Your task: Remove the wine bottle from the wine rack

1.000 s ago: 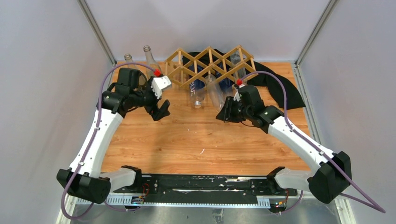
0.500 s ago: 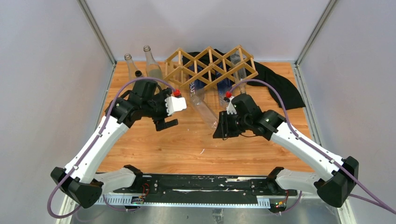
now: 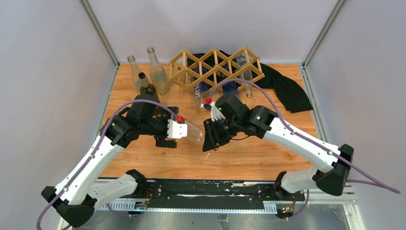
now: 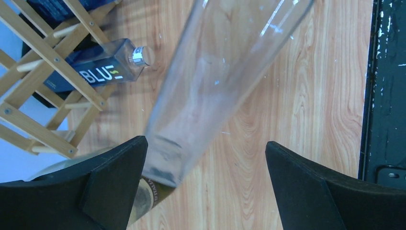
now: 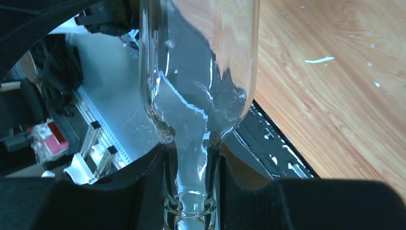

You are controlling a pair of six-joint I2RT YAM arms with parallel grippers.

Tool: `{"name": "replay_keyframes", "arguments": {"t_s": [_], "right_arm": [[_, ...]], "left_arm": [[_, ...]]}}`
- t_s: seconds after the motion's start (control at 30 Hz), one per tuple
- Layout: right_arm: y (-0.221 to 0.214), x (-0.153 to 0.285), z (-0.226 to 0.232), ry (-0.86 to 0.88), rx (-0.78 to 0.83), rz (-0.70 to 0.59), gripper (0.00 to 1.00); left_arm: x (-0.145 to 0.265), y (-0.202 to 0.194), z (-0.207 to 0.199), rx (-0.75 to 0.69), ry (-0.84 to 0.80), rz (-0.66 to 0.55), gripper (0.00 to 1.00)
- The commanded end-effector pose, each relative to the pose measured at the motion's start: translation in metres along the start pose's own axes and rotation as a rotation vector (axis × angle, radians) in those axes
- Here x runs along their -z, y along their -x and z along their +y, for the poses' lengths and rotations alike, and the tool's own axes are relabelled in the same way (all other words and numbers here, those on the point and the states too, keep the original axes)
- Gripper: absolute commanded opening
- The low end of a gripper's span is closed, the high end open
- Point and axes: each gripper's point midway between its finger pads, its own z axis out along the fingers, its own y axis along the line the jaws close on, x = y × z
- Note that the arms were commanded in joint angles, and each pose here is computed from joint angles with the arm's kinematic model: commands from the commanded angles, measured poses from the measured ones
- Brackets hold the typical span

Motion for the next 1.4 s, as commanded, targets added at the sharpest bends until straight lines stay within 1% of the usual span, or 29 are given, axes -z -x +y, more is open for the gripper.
{"name": "replay_keyframes", "arguments": {"t_s": [0.0,0.3,0.4,0.47,0.57,0.6,0.67,0.7,0.73,0.77,0.8,0.83,0.9,0.93,0.97,1.03,1.1,1.27,1.37], "right_arm": [[0.002,0.002,0.038,0.107,0.101,0.018,0.0],[0.006,0.0,0.069,0.194,0.153,0.051,0.0],[0.003,-0.001,0.078,0.229,0.167,0.079,0.0],[0.002,-0.002,0.082,0.242,0.174,0.092,0.0],[0.003,-0.004,0.084,0.245,0.178,0.097,0.0],[0.004,-0.004,0.084,0.242,0.179,0.093,0.0],[0.005,-0.005,0.082,0.231,0.177,0.087,0.0],[0.005,-0.006,0.081,0.225,0.173,0.088,0.0],[0.005,-0.006,0.081,0.222,0.171,0.086,0.05],[0.004,-0.006,0.079,0.215,0.168,0.085,0.14],[0.005,-0.006,0.078,0.208,0.164,0.08,0.27],[0.006,-0.005,0.076,0.199,0.163,0.072,0.4],[0.01,-0.003,0.07,0.165,0.16,0.043,0.68],[0.012,-0.001,0.068,0.157,0.159,0.03,0.76],[0.016,0.003,0.065,0.141,0.157,0.005,0.82],[0.024,0.015,0.062,0.122,0.157,-0.052,0.89],[0.034,0.026,0.057,0.097,0.156,-0.11,0.92],[0.056,0.063,0.047,0.048,0.146,-0.272,0.94],[0.067,0.081,0.044,0.015,0.16,-0.359,0.95]], "left_arm": [[-0.002,0.004,-0.012,-0.086,-0.035,-0.039,0.99],[-0.005,-0.006,-0.027,-0.156,-0.052,-0.033,0.97],[-0.006,-0.006,-0.026,-0.16,-0.056,-0.032,0.93],[-0.006,-0.004,-0.025,-0.173,-0.056,-0.036,0.87],[-0.004,-0.003,-0.024,-0.2,-0.05,-0.041,0.69],[-0.003,-0.002,-0.023,-0.208,-0.047,-0.043,0.61],[-0.001,0.0,-0.022,-0.224,-0.031,-0.05,0.42],[-0.001,0.0,-0.02,-0.228,-0.019,-0.052,0.29],[0.001,0.001,-0.018,-0.236,0.005,-0.06,0.17],[0.002,0.002,-0.015,-0.241,0.031,-0.066,0.08],[0.002,0.003,-0.012,-0.247,0.058,-0.073,0.02],[0.003,0.004,-0.009,-0.252,0.086,-0.081,0.0],[0.004,0.008,-0.004,-0.247,0.132,-0.103,0.0],[0.004,0.008,-0.004,-0.236,0.141,-0.11,0.0],[0.004,0.01,-0.001,-0.216,0.157,-0.118,0.0],[0.005,0.013,0.005,-0.164,0.189,-0.129,0.0],[0.005,0.015,0.011,-0.104,0.224,-0.143,0.0],[0.005,0.025,0.02,0.081,0.266,-0.199,0.0],[0.004,0.032,0.023,0.227,0.272,-0.236,0.0]]}}
